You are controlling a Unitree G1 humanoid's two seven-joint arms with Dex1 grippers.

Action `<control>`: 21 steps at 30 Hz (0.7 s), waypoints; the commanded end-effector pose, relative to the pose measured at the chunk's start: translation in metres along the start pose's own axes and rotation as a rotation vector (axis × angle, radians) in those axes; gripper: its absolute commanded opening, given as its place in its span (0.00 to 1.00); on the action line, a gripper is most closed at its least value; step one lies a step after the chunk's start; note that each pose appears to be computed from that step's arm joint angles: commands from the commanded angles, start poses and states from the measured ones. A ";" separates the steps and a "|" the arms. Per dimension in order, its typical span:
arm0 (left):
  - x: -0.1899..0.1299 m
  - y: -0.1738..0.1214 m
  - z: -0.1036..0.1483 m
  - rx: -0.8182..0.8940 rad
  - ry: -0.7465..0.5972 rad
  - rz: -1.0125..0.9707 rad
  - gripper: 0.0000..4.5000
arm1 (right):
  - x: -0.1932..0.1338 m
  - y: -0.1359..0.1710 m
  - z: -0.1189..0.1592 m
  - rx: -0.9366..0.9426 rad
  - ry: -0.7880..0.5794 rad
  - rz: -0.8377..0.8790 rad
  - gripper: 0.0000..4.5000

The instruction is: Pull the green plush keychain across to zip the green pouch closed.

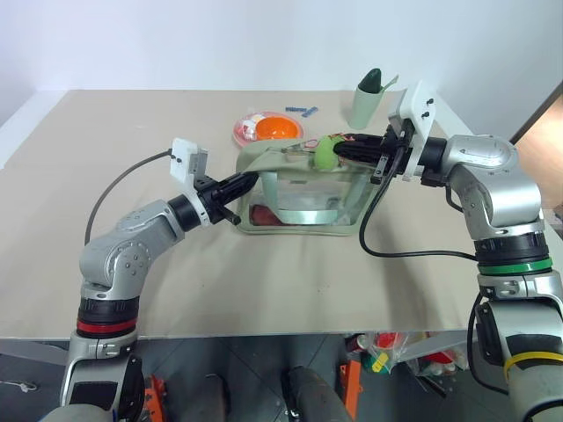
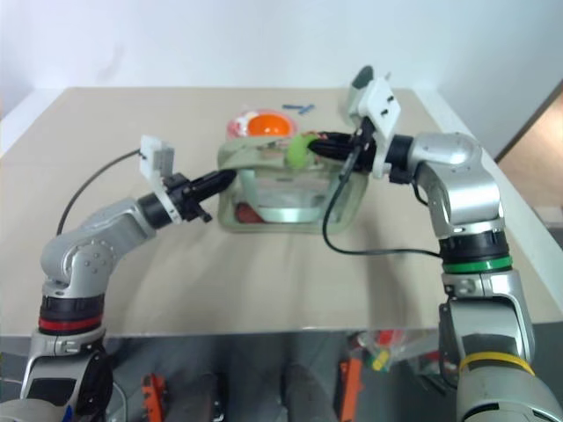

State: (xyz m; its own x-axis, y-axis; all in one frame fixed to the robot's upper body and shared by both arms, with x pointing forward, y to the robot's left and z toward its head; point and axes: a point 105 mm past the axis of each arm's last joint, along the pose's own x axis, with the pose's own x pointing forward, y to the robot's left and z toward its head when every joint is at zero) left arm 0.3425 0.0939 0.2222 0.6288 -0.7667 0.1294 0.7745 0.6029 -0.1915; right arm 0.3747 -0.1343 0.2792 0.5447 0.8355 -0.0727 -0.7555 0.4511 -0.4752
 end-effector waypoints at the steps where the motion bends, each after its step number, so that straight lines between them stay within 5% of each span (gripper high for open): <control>1: -0.008 -0.001 0.015 0.034 -0.049 0.006 0.00 | -0.013 -0.020 0.006 -0.040 -0.024 -0.105 0.01; 21: -0.014 0.018 0.006 0.072 0.005 0.106 0.00 | -0.049 -0.047 -0.018 -0.065 0.073 -0.245 0.01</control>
State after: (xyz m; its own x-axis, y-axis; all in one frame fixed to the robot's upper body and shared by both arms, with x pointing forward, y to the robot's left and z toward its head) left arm 0.3480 0.1092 0.2099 0.6868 -0.7234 0.0712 0.7218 0.6671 -0.1845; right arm 0.3920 -0.1742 0.2681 0.6688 0.7399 -0.0721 -0.6655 0.5527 -0.5015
